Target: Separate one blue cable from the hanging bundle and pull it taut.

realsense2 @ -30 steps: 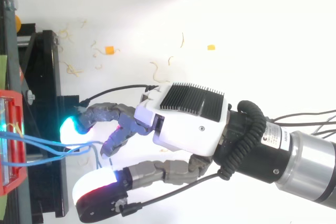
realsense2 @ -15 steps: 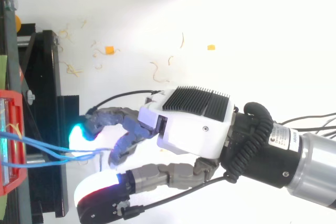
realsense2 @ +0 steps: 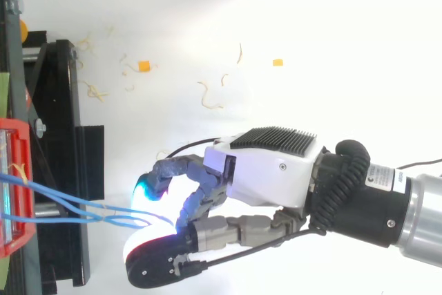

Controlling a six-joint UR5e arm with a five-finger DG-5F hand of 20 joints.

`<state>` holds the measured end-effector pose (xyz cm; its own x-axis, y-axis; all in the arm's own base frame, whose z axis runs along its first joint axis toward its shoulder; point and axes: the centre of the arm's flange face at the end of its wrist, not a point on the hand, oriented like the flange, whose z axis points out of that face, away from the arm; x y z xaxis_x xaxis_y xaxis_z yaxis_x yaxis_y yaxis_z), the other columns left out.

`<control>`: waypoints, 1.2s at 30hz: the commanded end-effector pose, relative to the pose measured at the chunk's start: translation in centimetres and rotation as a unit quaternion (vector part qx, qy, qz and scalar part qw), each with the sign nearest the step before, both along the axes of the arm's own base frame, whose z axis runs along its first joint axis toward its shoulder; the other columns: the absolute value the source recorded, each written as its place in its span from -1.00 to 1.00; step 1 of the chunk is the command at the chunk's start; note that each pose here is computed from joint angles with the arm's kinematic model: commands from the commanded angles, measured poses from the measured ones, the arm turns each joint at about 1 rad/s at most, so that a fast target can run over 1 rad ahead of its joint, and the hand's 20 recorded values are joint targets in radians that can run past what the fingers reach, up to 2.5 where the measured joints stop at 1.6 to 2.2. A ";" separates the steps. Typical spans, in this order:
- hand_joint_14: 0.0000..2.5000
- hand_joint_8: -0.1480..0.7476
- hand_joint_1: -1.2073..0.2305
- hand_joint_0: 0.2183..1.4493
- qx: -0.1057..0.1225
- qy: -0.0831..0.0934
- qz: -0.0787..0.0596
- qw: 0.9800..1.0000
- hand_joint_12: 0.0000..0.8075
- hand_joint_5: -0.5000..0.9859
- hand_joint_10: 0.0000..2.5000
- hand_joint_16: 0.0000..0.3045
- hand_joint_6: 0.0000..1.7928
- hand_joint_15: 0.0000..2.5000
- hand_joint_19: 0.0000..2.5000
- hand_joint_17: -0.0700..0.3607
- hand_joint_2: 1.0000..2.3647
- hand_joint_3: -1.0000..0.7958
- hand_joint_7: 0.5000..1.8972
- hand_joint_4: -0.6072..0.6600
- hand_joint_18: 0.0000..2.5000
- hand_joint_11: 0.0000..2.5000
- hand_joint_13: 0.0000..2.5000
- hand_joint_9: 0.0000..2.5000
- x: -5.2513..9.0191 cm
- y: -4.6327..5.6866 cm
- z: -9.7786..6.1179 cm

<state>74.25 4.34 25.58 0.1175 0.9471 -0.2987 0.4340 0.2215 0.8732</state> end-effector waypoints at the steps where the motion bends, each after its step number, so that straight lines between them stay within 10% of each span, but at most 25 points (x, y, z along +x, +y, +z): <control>1: -0.99 0.06 0.30 -0.78 0.002 0.000 -0.001 1.000 -0.07 -0.48 -0.99 -0.67 -0.44 -0.57 -0.66 -0.14 -1.00 -0.44 -0.55 0.38 -0.29 -0.59 -0.26 -0.15 0.0 -0.1 0.0; 11: -0.99 0.05 0.28 -0.78 0.013 -0.009 -0.005 1.000 -0.07 -0.48 -0.99 -0.67 -0.44 -0.57 -0.66 -0.15 -1.00 -0.44 -0.56 0.38 -0.29 -0.59 -0.26 -0.15 0.2 -0.2 0.2; 18: -0.99 0.06 0.26 -0.78 0.091 -0.041 -0.003 0.995 -0.06 -0.48 -0.99 -0.67 -0.44 -0.57 -0.66 -0.15 -1.00 -0.44 -0.56 0.38 -0.29 -0.59 -0.26 -0.15 0.9 0.0 1.0; 36: -0.99 0.04 -0.03 -0.75 0.102 -0.071 -0.014 0.992 -0.09 -0.48 -0.99 -0.68 -0.44 -0.57 -0.65 -0.17 -1.00 -0.44 -0.55 0.38 -0.31 -0.58 -0.27 -0.15 1.5 -1.1 3.2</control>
<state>75.64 3.50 28.47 0.1660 0.9824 -0.0861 0.3172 0.0295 0.9479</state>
